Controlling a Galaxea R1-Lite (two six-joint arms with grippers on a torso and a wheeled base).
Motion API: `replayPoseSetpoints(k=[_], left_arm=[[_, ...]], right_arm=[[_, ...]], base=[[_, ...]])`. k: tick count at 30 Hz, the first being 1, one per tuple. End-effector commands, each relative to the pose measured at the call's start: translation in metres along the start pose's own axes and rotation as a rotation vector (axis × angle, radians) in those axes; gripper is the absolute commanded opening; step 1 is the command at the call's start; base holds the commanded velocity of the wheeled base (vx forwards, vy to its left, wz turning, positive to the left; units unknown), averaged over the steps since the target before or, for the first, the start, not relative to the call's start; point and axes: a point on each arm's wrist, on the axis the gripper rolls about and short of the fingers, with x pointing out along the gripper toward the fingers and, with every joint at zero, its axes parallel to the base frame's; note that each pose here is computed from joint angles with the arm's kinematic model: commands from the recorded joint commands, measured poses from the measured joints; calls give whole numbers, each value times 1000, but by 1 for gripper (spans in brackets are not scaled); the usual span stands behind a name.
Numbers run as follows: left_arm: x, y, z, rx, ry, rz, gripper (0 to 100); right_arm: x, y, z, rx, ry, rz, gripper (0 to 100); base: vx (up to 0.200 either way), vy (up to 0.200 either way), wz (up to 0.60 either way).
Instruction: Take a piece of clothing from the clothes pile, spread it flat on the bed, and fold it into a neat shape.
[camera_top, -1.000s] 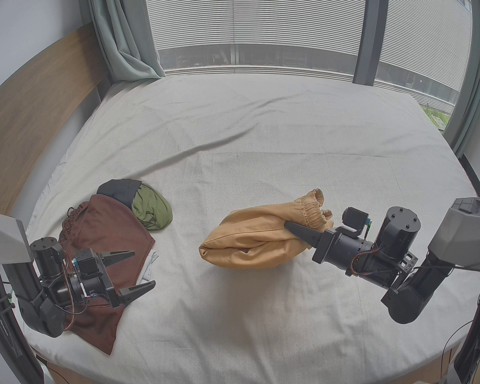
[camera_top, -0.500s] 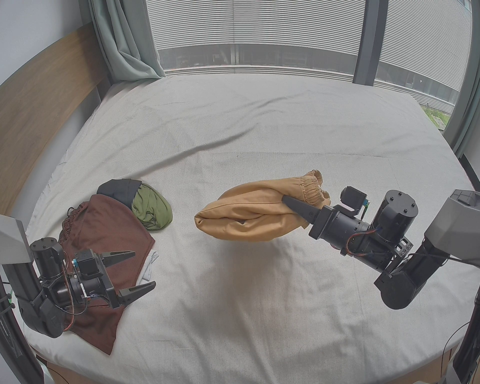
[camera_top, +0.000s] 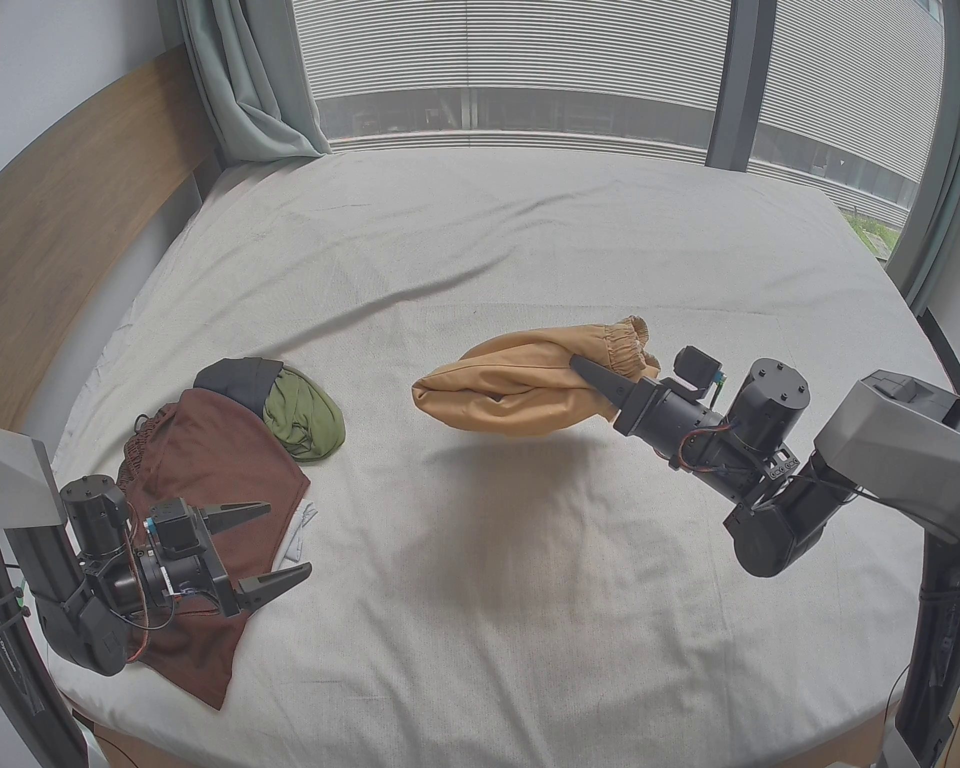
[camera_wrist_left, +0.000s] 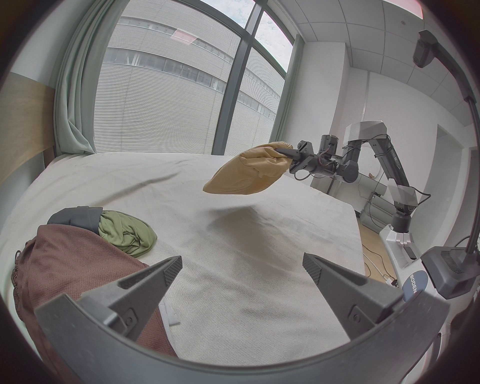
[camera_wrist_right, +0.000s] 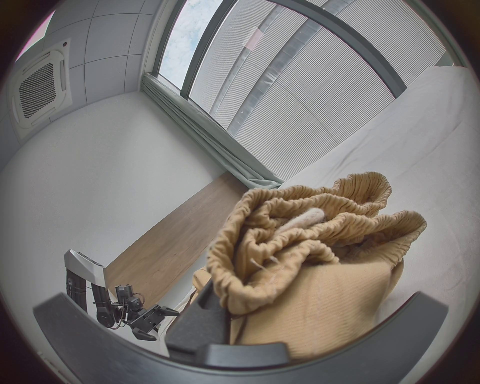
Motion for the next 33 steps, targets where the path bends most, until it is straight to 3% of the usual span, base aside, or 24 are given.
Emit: replayPoseSetpoints(k=[1, 21, 33], left_arm=[[0, 0, -1, -1, 1, 0, 100], [1, 0, -3, -11, 9, -3, 100], [1, -2, -3, -11, 10, -8, 100]], right_arm=[[14, -22, -7, -6, -8, -9, 0], [53, -53, 21, -3, -12, -59, 0], [74, -46, 53, -27, -53, -34, 0]], base=[[0, 0, 0], [0, 0, 0], [0, 0, 0]])
